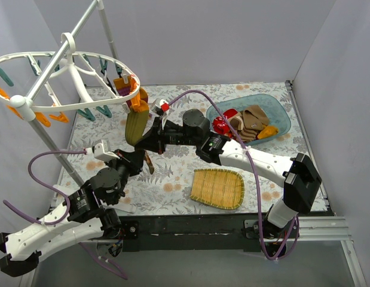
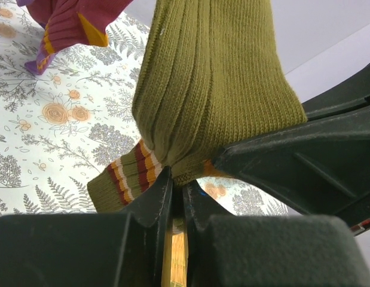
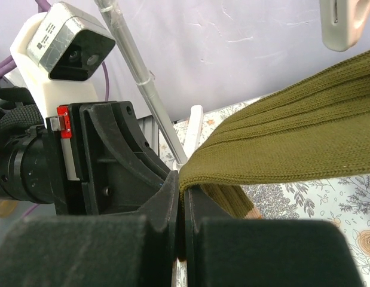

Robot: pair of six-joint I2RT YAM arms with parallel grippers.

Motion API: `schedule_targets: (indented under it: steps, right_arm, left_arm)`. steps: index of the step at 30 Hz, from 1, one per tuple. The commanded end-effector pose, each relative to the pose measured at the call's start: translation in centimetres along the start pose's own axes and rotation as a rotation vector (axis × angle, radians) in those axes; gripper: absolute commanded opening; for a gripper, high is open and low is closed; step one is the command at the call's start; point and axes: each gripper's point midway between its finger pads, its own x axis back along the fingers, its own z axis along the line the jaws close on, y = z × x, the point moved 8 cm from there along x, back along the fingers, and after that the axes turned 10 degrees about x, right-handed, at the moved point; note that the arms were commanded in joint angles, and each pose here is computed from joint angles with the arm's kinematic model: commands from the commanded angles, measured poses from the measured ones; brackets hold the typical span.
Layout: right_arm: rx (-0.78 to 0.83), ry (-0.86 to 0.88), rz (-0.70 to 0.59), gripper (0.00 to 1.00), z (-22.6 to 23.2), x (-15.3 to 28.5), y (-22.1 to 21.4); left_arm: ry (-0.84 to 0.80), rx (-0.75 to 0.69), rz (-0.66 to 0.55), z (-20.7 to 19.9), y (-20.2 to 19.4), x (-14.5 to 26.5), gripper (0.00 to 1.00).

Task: Remove the socks clipped to the hanger
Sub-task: Remove the sock from the hanger.

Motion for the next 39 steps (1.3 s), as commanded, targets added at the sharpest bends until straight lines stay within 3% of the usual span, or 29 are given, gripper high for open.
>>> schedule_targets:
  steps: [1,18,19,22,25,32,37,39]
  right_arm:
    - [0.034,0.004,-0.074,0.01,0.6,-0.2,2.4]
    - [0.001,-0.031,-0.049,0.01,0.3,-0.1,1.9]
    - [-0.015,-0.025,-0.044,0.01,0.5,-0.1,1.9]
    - [-0.026,-0.009,-0.051,0.01,1.0,-0.2,2.5]
    - [-0.029,0.006,-0.055,0.01,1.7,-0.3,3.2]
    - [-0.042,0.027,-0.046,0.01,2.6,-0.8,3.4]
    - [-0.049,0.030,-0.037,0.01,2.7,-1.0,3.2]
    - [-0.049,0.028,-0.035,0.01,2.7,-1.0,3.0]
  left_arm:
    - [0.021,-0.009,-0.012,0.9,0.0,0.2,0.00]
    - [-0.003,0.005,0.016,1.1,0.3,1.0,0.00]
    - [-0.002,0.005,0.019,1.1,0.3,1.0,0.02]
    - [0.003,0.008,0.024,1.3,0.0,0.9,0.24]
    - [-0.004,0.008,0.018,1.2,0.0,0.8,0.36]
    - [0.008,-0.026,0.011,0.7,-0.5,0.0,0.54]
    - [0.037,-0.018,-0.020,1.0,-0.5,-0.3,0.54]
    - [0.054,-0.014,-0.042,1.3,-0.3,-0.3,0.42]
